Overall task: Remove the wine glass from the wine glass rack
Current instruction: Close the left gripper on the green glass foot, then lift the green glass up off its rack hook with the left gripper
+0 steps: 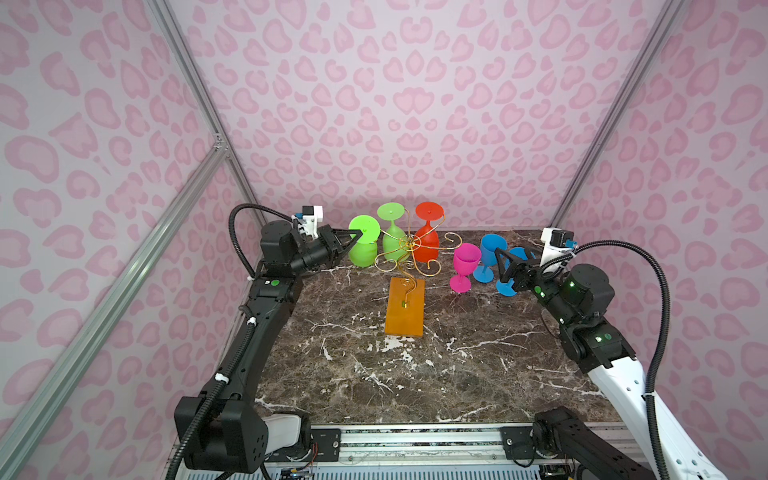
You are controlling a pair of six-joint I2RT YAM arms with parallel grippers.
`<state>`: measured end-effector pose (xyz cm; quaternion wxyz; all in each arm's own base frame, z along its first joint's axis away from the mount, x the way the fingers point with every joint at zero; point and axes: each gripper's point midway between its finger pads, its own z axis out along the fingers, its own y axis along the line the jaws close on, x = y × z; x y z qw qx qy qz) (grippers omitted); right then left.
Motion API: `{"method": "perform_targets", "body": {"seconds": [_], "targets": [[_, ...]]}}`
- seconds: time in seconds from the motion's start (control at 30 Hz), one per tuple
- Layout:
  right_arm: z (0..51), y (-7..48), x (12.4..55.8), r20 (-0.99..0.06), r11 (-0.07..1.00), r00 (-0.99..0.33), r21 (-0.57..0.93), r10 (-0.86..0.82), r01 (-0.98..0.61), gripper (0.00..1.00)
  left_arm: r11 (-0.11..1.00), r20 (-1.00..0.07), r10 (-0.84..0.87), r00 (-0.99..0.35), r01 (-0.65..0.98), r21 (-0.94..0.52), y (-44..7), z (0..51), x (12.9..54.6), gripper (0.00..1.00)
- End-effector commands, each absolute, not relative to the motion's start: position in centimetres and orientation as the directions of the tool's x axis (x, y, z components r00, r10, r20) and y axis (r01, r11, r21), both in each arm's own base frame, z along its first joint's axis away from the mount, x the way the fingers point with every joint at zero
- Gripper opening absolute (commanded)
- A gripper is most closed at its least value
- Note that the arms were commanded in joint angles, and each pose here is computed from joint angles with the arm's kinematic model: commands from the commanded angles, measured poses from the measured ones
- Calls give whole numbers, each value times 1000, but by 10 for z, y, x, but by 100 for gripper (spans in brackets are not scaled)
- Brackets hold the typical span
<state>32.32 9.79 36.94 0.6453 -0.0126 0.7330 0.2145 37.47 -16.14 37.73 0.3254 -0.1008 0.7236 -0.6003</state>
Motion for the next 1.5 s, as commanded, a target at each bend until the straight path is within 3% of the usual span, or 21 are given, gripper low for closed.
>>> {"method": "perform_targets", "body": {"seconds": [0.0,0.93,1.47], "targets": [[372,100,325,-951,902,-156,303,267,-306,90,251,-384,-545,-745,292,-923,-160,391,379,3],[367,97,323,-953,910,-164,294,255,-294,91,230,-364,-517,-775,284,-931,-181,392,397,3],[366,95,320,-953,912,-161,294,257,-287,91,221,-354,-468,-810,281,-934,-192,382,378,3]]}}
